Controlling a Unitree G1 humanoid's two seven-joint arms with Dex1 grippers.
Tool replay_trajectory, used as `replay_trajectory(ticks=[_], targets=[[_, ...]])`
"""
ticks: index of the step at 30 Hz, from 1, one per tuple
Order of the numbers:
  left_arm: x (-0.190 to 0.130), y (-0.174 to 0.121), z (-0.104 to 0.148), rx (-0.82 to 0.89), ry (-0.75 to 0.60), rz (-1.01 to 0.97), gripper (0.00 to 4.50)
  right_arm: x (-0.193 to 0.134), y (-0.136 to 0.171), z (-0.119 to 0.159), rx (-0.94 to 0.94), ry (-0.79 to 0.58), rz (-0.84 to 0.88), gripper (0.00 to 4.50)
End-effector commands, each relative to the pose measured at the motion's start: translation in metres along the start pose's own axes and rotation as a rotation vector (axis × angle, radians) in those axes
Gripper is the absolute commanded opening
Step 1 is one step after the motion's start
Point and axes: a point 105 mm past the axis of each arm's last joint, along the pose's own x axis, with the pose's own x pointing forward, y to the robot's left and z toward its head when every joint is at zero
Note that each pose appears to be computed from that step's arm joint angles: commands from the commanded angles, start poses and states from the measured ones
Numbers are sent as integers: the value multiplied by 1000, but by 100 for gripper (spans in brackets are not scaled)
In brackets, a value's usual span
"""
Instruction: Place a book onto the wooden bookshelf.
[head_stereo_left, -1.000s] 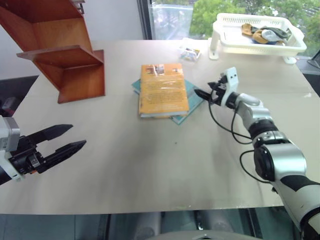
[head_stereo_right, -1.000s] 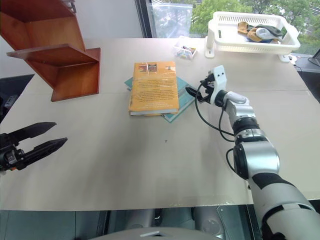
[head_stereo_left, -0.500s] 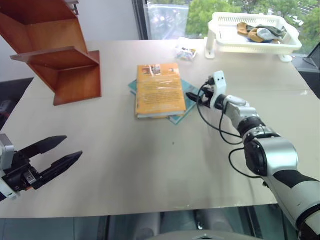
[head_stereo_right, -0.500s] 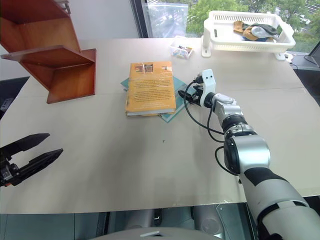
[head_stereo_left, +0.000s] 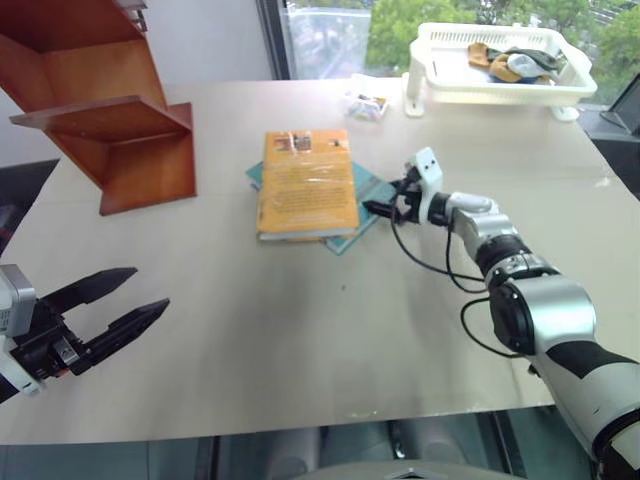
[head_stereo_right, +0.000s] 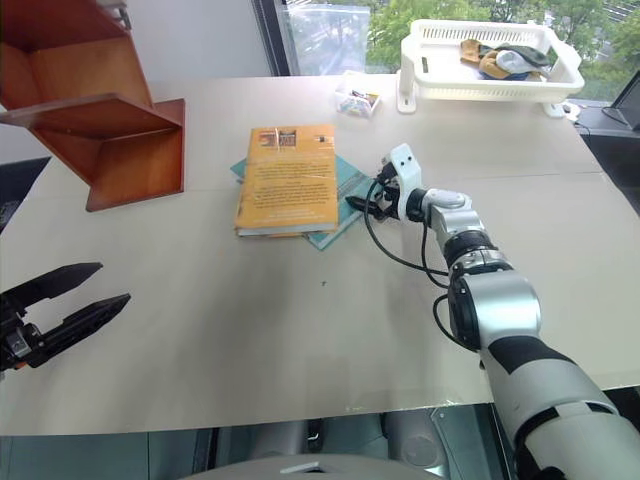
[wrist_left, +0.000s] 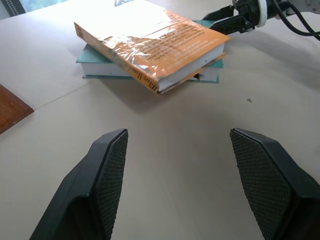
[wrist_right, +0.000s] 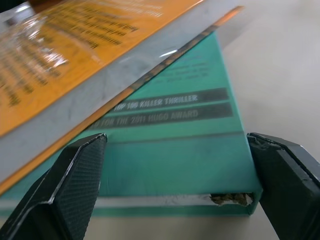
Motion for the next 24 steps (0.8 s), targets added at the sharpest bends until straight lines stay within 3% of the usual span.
replay_trajectory(ticks=[1, 14, 24], targets=[[2, 0, 4, 34, -2, -2, 343, -5, 6, -12, -38, 46, 65, 450], [7, 0, -2, 38, 9, -11, 343, -19, 15, -21, -181, 95, 199, 450], [9, -1, -4, 41, 14, -17, 343, -39, 26, -16, -191, 44, 356, 450]])
